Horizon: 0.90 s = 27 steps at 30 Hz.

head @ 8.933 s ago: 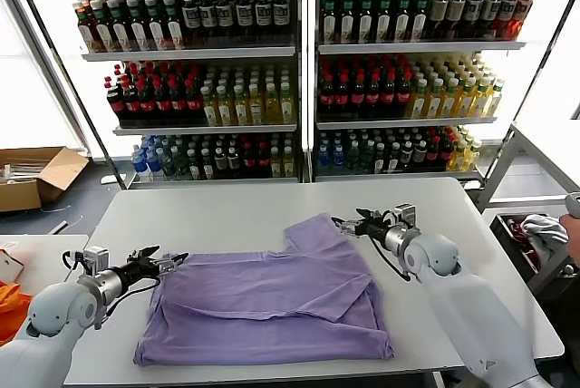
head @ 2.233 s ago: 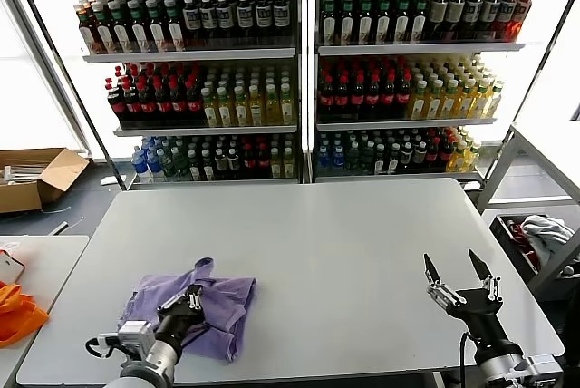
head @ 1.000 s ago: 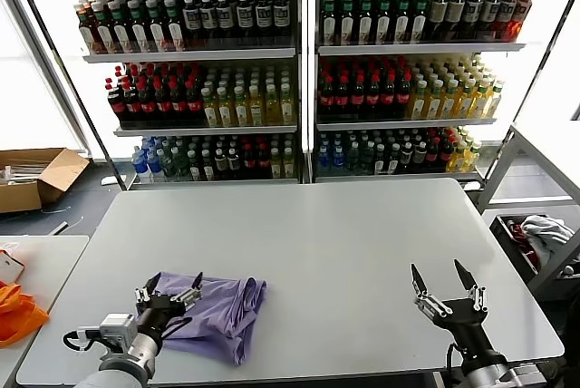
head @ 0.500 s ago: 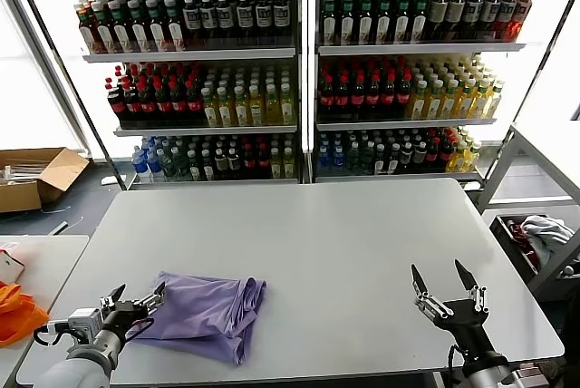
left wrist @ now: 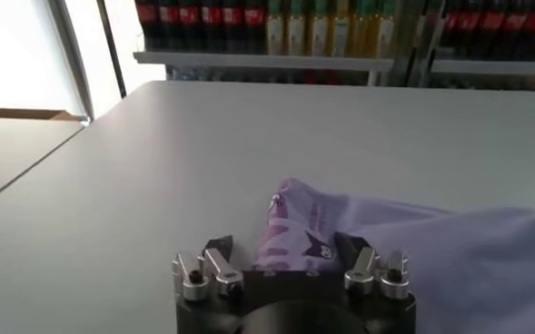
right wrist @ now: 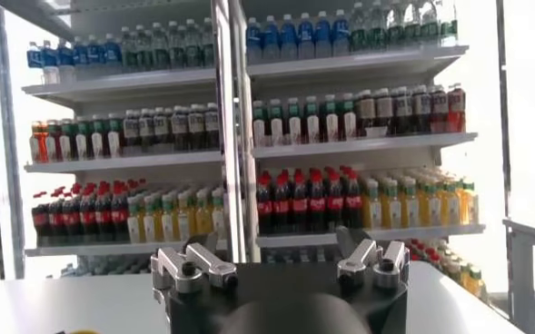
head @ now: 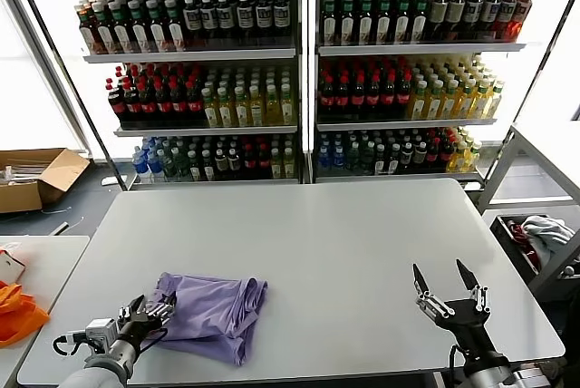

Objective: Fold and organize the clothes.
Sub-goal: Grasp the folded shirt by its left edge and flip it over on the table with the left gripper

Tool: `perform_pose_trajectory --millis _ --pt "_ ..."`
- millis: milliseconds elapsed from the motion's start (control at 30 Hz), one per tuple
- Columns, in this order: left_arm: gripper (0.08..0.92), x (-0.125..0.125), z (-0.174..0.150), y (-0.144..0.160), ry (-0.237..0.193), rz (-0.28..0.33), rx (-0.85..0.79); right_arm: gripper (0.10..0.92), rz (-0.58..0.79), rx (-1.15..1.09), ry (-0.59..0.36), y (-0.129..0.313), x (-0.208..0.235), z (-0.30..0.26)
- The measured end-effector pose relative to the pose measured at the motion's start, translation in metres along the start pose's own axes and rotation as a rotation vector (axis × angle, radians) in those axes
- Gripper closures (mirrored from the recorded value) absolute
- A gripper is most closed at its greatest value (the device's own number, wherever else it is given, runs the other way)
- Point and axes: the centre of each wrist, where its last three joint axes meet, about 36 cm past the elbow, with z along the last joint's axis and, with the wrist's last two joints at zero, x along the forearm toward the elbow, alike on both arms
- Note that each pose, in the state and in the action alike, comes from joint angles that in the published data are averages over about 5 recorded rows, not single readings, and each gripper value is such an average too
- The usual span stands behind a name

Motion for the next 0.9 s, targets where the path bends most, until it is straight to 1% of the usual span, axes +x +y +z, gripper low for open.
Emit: perform_pose_trajectory --millis 200,333,433,567,633,733,900 --pt "0.476 0.001 0.01 -0.007 0.009 0.014 0.019 0.2 0.002 -0.001 -0.006 0.0 -0.001 0.0" --pt "0.597 0.002 0.017 -0.013 0.006 0.017 0.039 0.2 0.004 -0.002 -0.011 -0.001 -0.001 -0.001" --pt "0.684 0.004 0.019 -0.015 -0.008 0.015 0.067 0.2 0.005 -0.001 -0.016 -0.003 -0.002 -0.002" --pt "0.795 0.009 0.017 -0.016 -0.043 -0.001 0.112 0.2 0.005 -0.002 -0.022 -0.004 -0.003 -0.003" --pt "0.834 0.013 0.014 -0.012 -0.063 -0.021 0.135 0.2 0.004 -0.004 -0.025 -0.004 -0.004 -0.003" --pt "0.849 0.021 0.005 0.001 -0.101 -0.066 0.164 0.2 0.002 -0.007 -0.027 -0.004 -0.005 -0.004" --pt "0.849 0.039 -0.014 0.042 -0.169 -0.158 0.205 0.2 -0.003 -0.009 -0.03 -0.005 -0.006 -0.004"
